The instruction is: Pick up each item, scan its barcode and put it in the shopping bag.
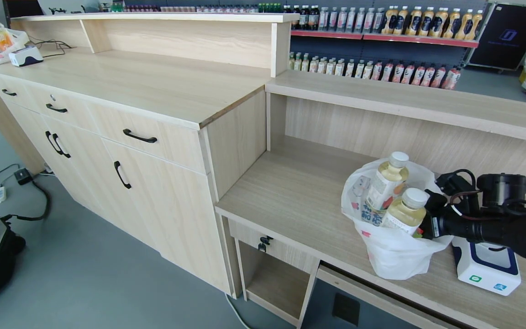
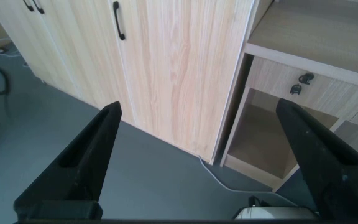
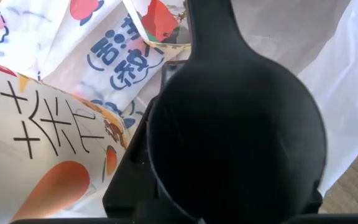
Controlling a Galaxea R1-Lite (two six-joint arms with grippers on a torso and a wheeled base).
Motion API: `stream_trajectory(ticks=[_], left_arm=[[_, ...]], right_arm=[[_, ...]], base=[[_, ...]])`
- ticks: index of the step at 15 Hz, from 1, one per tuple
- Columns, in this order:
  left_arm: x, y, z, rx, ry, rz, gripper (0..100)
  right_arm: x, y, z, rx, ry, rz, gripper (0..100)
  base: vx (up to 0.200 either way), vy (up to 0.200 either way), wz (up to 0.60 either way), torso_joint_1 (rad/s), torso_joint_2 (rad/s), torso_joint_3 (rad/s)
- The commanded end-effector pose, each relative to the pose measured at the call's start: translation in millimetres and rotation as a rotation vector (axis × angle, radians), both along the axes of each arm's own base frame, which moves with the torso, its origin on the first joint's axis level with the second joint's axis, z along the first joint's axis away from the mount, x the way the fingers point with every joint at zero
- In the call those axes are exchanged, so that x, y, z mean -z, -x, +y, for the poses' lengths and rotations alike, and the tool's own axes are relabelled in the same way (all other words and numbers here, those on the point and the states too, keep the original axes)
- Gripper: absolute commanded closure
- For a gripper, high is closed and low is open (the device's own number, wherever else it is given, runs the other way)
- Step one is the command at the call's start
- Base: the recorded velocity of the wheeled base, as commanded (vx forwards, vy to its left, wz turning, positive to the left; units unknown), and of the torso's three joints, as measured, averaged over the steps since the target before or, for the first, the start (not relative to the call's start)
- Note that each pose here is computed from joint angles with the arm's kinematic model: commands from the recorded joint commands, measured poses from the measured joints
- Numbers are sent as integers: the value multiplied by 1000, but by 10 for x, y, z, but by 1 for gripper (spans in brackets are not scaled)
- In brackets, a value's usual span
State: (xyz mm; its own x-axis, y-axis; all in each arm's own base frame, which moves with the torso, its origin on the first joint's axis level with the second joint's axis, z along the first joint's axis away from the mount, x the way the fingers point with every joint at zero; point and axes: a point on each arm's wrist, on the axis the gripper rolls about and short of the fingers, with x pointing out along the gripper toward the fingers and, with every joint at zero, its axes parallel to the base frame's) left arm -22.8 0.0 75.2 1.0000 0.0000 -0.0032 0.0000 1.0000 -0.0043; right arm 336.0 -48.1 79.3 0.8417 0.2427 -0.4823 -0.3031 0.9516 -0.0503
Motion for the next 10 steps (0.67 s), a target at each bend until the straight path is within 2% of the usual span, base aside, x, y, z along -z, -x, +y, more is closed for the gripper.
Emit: stream_trajectory(ticks=[1, 2, 5, 10], left_arm=[[0, 0, 0, 0, 0, 0, 0], [0, 0, 0, 0, 0, 0, 0], [0, 0, 0, 0, 0, 0, 0], [0, 0, 0, 0, 0, 0, 0]], right_arm=[[22, 6, 1, -1, -1, 8, 100], [20, 10, 2, -1, -1, 8, 0], [-13, 21, -7, 3, 0, -9, 0], [-352, 138, -150, 52, 25, -111, 0]], base=[[0, 0, 0, 0, 0, 0], [0, 0, 0, 0, 0, 0], [0, 0, 0, 0, 0, 0], [0, 0, 0, 0, 0, 0]])
